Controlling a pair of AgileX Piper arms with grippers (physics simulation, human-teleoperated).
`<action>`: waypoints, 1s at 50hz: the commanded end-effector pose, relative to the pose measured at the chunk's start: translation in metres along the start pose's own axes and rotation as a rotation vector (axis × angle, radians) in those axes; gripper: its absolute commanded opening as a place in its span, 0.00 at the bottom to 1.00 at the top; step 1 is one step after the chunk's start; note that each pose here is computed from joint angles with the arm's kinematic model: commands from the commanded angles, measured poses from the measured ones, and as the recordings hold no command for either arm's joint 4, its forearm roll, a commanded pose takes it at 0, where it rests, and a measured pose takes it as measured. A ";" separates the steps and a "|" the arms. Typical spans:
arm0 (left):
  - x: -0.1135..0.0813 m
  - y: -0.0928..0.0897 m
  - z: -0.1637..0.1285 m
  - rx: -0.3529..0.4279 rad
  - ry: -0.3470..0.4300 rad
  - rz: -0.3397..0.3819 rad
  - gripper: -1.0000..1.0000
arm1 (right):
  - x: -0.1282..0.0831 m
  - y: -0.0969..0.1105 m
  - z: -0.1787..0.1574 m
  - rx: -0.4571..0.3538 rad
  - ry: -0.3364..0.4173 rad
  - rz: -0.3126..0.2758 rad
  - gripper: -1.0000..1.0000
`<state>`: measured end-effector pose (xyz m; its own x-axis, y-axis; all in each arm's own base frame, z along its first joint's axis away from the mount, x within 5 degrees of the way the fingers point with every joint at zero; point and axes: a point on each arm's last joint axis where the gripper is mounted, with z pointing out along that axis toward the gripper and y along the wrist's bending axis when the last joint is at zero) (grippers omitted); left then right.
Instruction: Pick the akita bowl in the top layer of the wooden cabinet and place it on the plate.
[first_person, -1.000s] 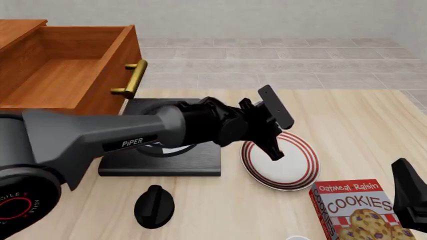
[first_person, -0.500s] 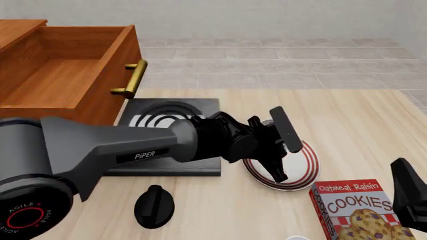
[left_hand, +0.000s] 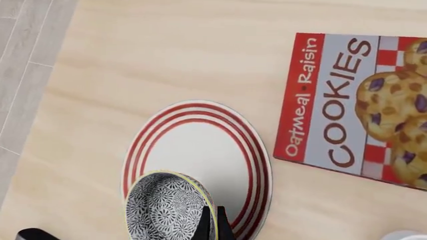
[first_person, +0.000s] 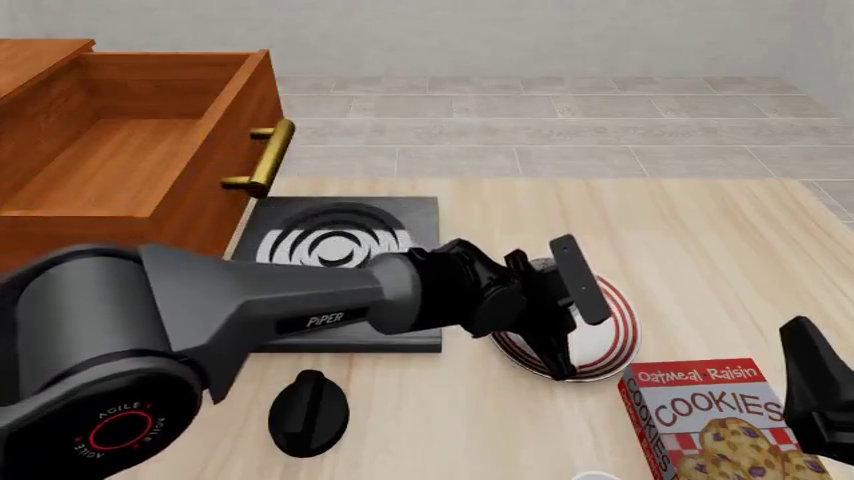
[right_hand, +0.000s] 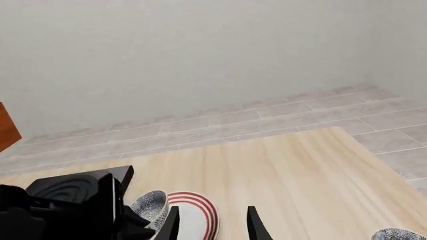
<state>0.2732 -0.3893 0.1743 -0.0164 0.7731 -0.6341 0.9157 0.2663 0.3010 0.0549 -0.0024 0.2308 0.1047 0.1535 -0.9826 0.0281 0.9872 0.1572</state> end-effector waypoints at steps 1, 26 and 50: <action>0.003 0.002 0.008 -0.005 0.005 0.013 0.00 | 0.001 0.000 0.001 0.003 0.002 0.004 1.00; 0.013 0.006 0.029 -0.006 0.029 0.007 0.00 | 0.001 -0.001 0.003 0.007 0.005 0.007 1.00; 0.022 -0.003 0.031 0.007 0.040 0.002 0.00 | 0.002 -0.001 0.003 0.008 0.005 0.003 1.00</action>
<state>0.2863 -0.3925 0.1420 -0.0254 0.7926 -0.6092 0.9152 0.2636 0.3049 0.0575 -0.0029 0.2290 0.0998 0.1583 -0.9823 0.0345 0.9861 0.1624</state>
